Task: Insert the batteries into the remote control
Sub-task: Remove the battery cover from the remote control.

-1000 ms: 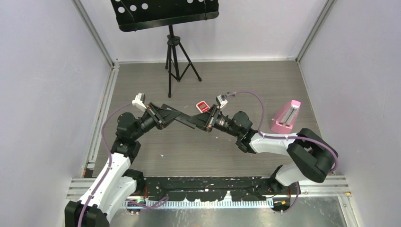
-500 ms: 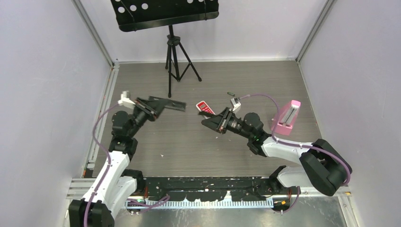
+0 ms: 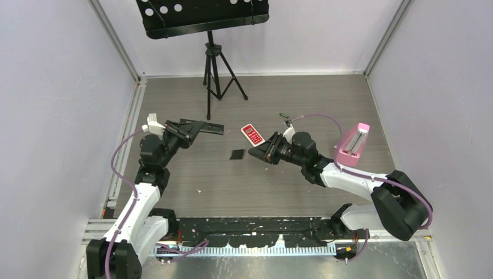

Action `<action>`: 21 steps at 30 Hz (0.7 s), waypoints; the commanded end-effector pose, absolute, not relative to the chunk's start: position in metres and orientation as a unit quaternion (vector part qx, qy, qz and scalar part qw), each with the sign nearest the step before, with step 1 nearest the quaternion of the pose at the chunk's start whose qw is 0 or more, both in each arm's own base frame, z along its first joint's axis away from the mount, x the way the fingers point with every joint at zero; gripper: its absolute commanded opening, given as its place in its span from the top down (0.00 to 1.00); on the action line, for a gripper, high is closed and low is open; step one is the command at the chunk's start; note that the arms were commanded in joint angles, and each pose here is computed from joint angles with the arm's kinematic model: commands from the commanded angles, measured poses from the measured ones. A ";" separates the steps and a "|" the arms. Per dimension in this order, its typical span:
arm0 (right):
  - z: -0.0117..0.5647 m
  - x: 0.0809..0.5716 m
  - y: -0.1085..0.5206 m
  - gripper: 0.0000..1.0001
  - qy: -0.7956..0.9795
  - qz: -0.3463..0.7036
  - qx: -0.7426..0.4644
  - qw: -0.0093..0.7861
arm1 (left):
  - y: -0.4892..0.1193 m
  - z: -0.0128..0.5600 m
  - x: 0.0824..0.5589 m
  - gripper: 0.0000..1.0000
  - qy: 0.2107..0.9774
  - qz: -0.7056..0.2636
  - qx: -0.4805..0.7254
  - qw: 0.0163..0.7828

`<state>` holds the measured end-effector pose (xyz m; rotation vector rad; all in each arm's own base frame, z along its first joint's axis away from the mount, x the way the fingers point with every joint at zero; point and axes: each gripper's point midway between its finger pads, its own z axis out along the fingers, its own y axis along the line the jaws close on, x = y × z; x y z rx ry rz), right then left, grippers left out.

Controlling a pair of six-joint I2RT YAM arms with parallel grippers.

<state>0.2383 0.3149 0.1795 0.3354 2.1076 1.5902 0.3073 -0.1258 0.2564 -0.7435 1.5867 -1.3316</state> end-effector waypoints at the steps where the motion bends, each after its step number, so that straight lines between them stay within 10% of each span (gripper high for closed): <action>1: 0.145 0.237 0.303 0.81 0.801 0.533 0.159 0.223 | -0.118 0.238 0.305 1.00 0.673 -0.490 -0.295 0.469; 10: 0.105 0.235 0.246 0.77 0.879 0.355 0.182 0.259 | -0.116 0.204 0.296 1.00 0.730 -0.436 -0.287 0.442; 21: 0.097 0.248 0.201 0.38 0.919 0.200 0.150 0.305 | -0.134 0.195 0.283 1.00 0.757 -0.455 -0.225 0.410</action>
